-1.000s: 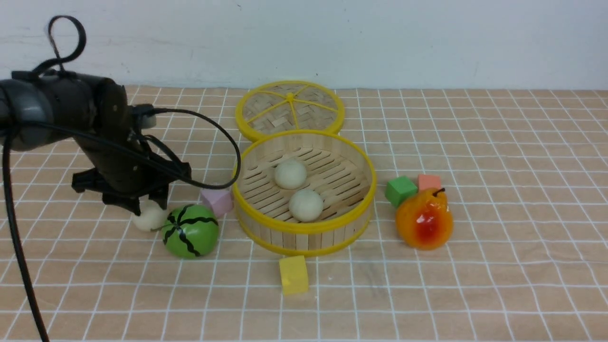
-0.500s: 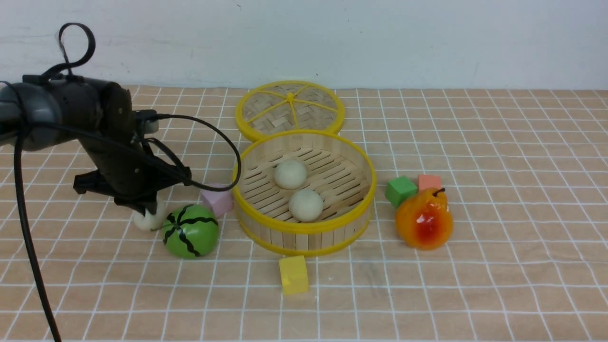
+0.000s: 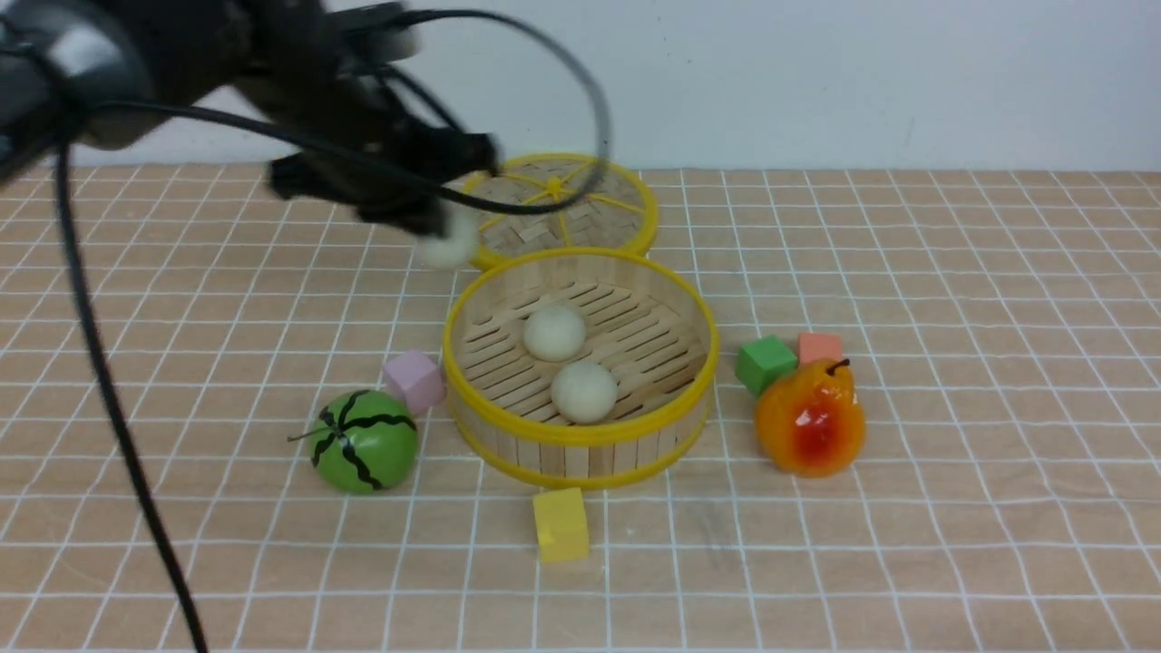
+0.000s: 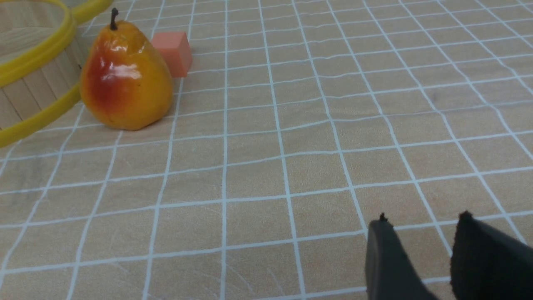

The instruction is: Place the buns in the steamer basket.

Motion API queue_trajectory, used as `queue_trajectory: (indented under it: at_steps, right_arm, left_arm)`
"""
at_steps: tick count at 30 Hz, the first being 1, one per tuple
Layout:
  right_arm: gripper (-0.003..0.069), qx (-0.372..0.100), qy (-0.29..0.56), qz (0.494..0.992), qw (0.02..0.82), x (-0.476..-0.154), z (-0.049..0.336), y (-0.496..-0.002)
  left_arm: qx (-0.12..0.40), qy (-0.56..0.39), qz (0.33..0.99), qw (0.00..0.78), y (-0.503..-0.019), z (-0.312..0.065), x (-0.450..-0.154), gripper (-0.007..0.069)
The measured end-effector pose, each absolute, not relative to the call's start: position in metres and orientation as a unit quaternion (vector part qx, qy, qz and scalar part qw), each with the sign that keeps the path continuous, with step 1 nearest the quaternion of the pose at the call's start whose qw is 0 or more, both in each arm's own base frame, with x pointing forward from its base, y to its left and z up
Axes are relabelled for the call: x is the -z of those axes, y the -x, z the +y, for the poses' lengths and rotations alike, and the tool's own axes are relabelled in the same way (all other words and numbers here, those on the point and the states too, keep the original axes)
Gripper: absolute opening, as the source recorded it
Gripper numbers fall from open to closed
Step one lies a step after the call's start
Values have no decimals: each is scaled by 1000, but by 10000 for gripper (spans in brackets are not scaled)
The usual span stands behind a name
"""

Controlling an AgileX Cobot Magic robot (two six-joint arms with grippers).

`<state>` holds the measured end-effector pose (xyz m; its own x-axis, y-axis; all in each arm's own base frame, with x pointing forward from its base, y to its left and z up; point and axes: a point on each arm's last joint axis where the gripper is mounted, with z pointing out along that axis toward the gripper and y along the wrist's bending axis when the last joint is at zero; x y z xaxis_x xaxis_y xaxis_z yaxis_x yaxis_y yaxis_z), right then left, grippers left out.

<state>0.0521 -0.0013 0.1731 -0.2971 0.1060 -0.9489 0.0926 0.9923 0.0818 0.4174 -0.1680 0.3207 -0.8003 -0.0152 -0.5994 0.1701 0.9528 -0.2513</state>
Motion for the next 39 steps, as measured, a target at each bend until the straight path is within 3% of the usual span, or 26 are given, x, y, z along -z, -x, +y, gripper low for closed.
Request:
queue_trajectory:
  at_steps: [4,5,13,18,20,23,27,30,32,33,34,37,39]
  right_arm:
    - [241,-6,-62,805,590,-173,-1,-52]
    - [241,-6,-62,805,590,-173,-1,-52]
    - [241,-5,-61,805,590,-173,-1,-52]
    - [241,-5,-61,805,590,-173,-1,-52]
    - [241,-5,-61,805,590,-173,-1,-52]
    - [241,-5,-61,805,590,-173,-1,-52]
    - [241,-5,-61,805,590,-173,-1,-52]
    - [241,-5,-61,805,590,-173,-1,-52]
    - [241,-5,-61,805,590,-173,-1,-52]
    - [241,-5,-61,805,590,-173,-1,-52]
    - [241,-5,-61,805,590,-173,-1,-52]
    - [241,-5,-61,805,590,-173,-1,-52]
    - [241,-5,-61,805,590,-173,-1,-52]
  left_arm:
    - [169,-80,930,316,-413,-212,-304,-6]
    - [172,-94,931,307,-413,-230,-287,-6]
    - [177,-89,936,292,-428,-261,-222,13]
    - [184,-67,935,296,-434,-264,-207,77]
    - [186,-64,935,297,-435,-264,-207,127]
    - [186,-63,935,295,-433,-263,-214,260]
    - [176,-73,935,300,-425,-257,-237,411]
    - [163,-84,934,307,-411,-247,-276,453]
    - [160,-87,934,309,-404,-242,-293,454]
    - [160,-90,929,323,-387,-231,-329,443]
    - [160,-90,928,324,-385,-229,-333,441]
    - [159,-105,911,365,-335,-198,-410,357]
    - [156,-108,903,385,-307,-179,-442,288]
